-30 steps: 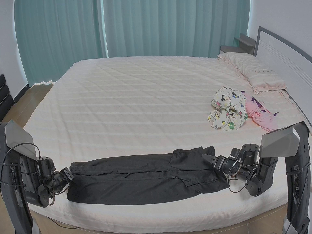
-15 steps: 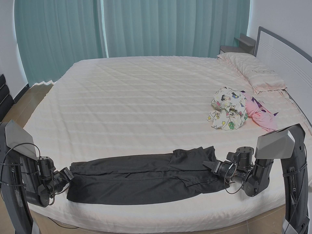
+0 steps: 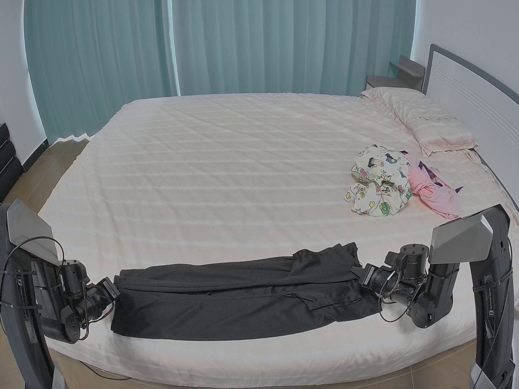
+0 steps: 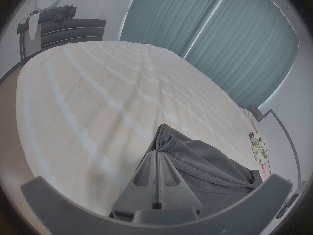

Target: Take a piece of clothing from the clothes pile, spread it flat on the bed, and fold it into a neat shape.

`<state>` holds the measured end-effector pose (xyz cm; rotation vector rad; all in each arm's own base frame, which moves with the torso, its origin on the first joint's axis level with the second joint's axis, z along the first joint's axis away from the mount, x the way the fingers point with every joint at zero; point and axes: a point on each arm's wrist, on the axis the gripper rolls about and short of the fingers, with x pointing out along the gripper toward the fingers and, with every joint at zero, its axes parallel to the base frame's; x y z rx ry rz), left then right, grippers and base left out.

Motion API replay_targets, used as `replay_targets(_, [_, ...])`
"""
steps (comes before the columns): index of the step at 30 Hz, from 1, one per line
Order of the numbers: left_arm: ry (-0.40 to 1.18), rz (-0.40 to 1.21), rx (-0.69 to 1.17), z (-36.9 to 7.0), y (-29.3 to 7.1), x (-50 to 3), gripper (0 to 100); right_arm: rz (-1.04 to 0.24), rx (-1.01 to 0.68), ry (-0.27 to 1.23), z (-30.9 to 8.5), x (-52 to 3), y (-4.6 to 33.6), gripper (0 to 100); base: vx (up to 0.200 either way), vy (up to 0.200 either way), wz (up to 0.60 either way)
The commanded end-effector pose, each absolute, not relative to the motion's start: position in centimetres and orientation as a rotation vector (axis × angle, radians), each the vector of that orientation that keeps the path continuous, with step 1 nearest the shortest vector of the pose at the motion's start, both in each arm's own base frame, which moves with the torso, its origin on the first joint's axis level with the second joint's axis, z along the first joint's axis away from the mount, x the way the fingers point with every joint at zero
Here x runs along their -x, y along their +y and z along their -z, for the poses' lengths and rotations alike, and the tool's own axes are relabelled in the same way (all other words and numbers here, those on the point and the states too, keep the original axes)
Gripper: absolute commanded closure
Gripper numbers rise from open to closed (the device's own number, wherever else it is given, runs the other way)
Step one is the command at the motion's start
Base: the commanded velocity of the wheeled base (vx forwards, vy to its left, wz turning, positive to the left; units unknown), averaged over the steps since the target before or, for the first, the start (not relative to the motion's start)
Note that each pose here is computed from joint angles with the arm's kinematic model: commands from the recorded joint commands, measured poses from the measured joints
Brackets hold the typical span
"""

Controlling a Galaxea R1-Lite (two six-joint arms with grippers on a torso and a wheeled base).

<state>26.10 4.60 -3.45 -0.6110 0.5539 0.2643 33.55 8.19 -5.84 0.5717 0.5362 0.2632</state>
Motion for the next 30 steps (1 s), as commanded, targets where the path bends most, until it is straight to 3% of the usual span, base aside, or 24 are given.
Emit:
replay_targets(1, [0.547,-0.266,0.609,3.4,4.7,-26.0,100,-0.262,-0.563,0.546,5.9,-33.0,8.1,100,0.000,0.000,0.00])
replay_targets(16, [0.617,-0.275,0.585,4.9,4.8,-25.4,100,-0.263,-0.493,0.594,7.4,-32.3,7.8,100,0.000,0.000,0.00])
replay_targets(17, [0.615,-0.276,0.586,4.9,4.8,-25.4,0,-0.261,-0.493,0.595,7.5,-32.3,7.8,100,0.000,0.000,0.00])
replay_targets(30, [0.492,-0.216,0.713,1.9,6.6,-25.6,0,-0.262,-0.493,0.599,7.5,-32.2,8.0,100,0.000,0.000,0.00])
